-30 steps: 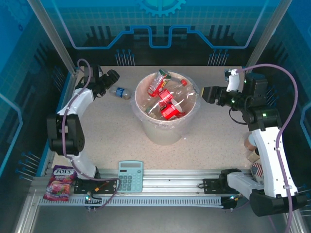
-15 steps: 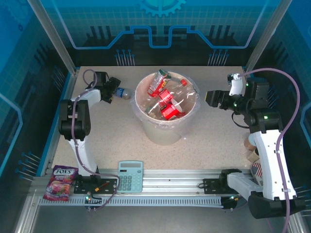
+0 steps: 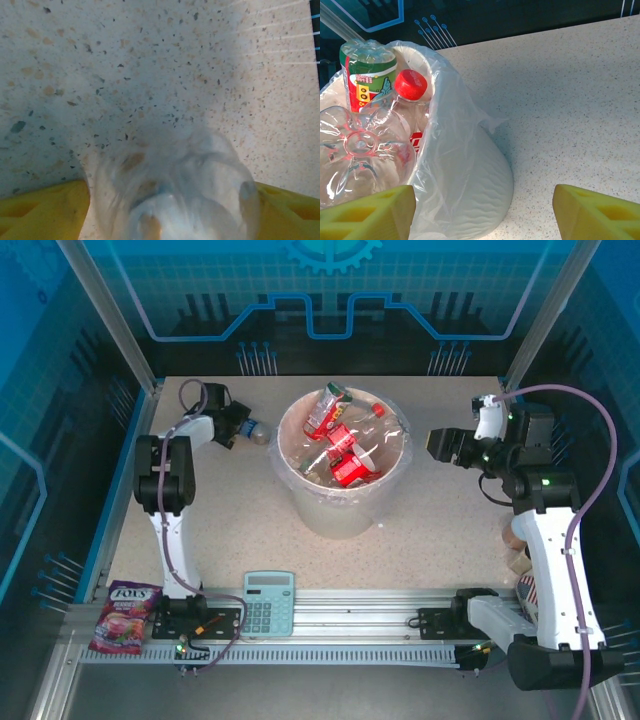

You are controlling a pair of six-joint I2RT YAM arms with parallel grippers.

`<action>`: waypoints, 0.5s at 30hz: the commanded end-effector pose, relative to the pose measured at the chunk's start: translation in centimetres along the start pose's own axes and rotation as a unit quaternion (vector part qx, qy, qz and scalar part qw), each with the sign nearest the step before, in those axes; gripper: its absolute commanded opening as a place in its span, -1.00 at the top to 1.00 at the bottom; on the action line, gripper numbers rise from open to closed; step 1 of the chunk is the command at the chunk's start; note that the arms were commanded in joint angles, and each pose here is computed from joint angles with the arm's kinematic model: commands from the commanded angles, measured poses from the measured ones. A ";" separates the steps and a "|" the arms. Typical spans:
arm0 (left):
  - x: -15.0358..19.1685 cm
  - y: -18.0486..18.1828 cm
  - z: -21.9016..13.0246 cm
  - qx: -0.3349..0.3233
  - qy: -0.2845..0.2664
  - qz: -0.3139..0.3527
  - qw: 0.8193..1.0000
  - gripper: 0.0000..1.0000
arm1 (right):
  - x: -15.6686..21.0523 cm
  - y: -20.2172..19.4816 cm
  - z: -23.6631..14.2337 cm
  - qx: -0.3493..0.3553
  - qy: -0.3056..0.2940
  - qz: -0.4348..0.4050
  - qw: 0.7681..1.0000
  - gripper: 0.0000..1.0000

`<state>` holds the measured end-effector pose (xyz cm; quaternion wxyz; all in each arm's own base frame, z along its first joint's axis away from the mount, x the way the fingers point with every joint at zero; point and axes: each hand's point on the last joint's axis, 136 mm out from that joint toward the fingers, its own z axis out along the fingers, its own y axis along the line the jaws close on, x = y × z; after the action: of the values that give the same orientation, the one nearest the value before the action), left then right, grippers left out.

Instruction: Put the plastic bottles in the bin

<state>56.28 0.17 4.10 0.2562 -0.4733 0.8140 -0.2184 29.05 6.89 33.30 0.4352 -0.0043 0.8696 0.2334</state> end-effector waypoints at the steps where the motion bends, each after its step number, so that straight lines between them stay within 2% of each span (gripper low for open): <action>1: 2.0 -0.3 0.9 -0.010 0.021 0.035 0.999 -0.55 | -0.2 -0.3 0.2 -0.003 -0.005 -0.003 1.000 -0.46; 5: 2.5 0.2 1.2 -0.018 0.022 0.034 0.999 -0.36 | -0.2 -0.4 0.4 -0.006 -0.004 0.000 1.000 -0.47; 10: 2.8 0.6 1.0 -0.018 0.021 0.031 0.999 -0.23 | -0.4 -0.6 0.3 -0.006 -0.006 0.002 1.000 -0.46; 15: 2.4 -0.3 -1.0 -0.004 0.007 0.041 0.999 -0.15 | -0.4 -0.4 0.3 -0.011 -0.006 0.004 1.000 -0.46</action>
<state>56.31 -2.44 4.18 0.2625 -0.4409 0.8283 -0.2250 29.41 6.70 33.03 0.4339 -0.0010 0.8687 0.2391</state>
